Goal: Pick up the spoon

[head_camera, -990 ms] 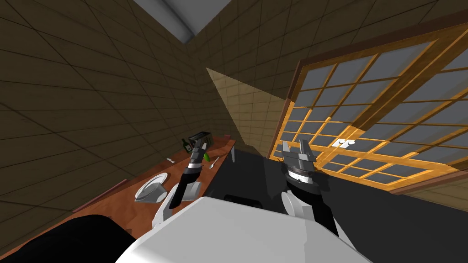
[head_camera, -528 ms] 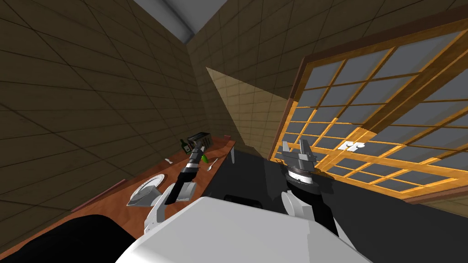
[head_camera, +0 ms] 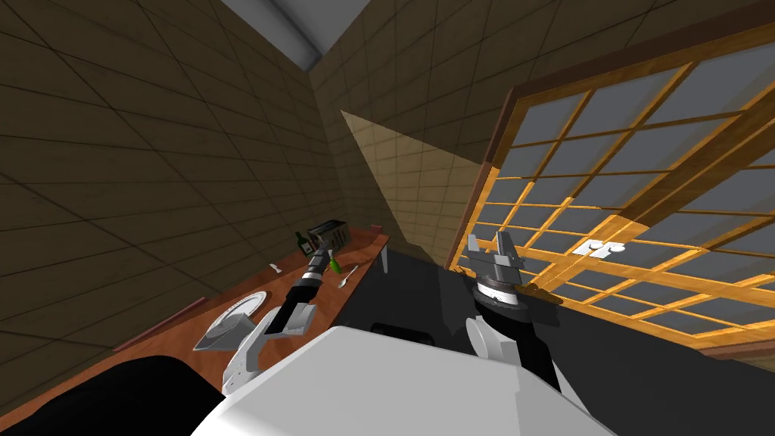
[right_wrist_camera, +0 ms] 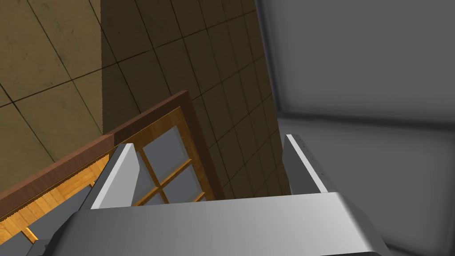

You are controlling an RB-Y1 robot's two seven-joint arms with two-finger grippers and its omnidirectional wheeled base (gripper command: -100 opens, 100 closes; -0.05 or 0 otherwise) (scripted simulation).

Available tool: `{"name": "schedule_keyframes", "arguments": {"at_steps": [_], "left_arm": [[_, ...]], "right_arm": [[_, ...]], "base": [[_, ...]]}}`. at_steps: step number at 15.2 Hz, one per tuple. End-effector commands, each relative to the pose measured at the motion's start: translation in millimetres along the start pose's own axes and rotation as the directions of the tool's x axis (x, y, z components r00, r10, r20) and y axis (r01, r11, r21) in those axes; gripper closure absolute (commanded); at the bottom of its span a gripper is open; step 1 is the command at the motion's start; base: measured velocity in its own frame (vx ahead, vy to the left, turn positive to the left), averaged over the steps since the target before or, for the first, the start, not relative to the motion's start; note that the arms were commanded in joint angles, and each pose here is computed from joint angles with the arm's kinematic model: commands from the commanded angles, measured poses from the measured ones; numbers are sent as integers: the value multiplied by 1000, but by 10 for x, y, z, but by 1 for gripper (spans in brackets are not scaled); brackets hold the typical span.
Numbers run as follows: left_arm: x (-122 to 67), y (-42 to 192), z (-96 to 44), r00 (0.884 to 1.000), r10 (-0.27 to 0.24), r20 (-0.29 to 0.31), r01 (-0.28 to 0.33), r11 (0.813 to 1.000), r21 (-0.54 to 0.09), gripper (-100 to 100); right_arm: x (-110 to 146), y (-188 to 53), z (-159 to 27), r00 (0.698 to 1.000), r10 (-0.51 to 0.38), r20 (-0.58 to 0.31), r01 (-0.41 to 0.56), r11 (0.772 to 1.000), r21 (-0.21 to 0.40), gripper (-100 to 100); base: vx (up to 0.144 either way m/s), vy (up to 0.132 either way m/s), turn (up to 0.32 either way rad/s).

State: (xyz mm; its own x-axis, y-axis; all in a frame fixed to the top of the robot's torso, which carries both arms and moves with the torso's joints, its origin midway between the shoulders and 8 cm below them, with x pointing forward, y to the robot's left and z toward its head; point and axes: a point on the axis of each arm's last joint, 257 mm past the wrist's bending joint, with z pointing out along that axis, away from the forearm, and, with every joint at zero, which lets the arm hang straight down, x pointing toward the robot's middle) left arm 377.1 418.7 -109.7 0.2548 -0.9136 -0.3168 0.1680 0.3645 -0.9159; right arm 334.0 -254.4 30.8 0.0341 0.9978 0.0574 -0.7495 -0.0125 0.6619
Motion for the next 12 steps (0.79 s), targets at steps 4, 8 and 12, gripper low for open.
{"name": "schedule_keyframes", "arguments": {"at_steps": [4,8,12], "left_arm": [[-245,445,-54,999,11,34,-6,990,-141,-100],[-557,882,-194,996,18,84,6,962,-274,-100],[-722,1182,-326,993,21,115,24,929,-370,-100]], "right_arm": [[0,0,0,1000,0,0,0,1000,0,0],[0,0,0,1000,0,0,0,1000,0,0],[0,0,0,1000,0,0,0,1000,0,0]], "base": [[80,-56,38],[98,-60,43],[107,-53,43]]}}
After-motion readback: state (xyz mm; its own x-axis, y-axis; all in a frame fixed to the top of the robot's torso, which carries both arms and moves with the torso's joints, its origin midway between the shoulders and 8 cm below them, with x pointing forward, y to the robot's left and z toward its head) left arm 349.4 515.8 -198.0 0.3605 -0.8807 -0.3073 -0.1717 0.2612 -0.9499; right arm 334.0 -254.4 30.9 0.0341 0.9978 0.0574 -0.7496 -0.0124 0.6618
